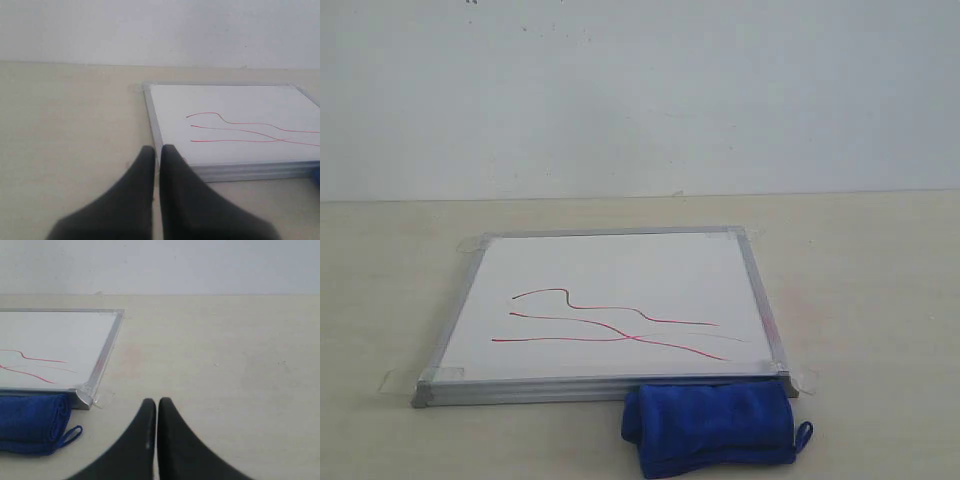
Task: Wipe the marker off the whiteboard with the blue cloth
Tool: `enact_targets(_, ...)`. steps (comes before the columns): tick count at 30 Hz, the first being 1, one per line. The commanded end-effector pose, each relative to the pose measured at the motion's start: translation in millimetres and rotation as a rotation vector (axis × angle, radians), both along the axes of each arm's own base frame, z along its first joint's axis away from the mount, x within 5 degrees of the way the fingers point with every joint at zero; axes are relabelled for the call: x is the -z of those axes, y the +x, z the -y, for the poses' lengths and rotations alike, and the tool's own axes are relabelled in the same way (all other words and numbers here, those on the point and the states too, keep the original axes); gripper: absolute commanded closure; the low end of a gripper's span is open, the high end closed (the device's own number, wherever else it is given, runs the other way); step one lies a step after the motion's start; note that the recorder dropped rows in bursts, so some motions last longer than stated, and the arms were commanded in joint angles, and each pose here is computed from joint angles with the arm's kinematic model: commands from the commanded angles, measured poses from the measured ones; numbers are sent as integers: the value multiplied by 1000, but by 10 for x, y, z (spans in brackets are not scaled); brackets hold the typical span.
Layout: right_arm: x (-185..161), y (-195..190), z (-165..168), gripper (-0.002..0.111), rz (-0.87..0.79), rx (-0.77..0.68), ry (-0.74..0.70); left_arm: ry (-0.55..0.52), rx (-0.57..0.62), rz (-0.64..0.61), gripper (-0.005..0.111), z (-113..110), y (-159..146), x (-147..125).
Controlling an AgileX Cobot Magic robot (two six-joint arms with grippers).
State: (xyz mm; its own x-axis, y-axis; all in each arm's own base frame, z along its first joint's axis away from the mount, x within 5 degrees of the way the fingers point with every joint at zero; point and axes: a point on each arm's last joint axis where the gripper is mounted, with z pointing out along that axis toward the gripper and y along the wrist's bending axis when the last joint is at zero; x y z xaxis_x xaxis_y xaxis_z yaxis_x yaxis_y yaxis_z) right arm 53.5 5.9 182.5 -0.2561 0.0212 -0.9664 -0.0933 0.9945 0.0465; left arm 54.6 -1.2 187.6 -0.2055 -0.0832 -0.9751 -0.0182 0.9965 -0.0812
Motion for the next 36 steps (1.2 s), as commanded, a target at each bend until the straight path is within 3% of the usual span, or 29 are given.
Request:
enact_targets(1,-7,-1,-1,107,10,-3,-4,11,-2,-3,103,-3,-1,13)
enact_targets(22,-35,5,-1,107,42,-3,-1,11,-2,-3,103,-3,-1,13)
enact_targets(36,-398,11,4,107,448,3,-20,11,-2,-3,103,-3,-1,13)
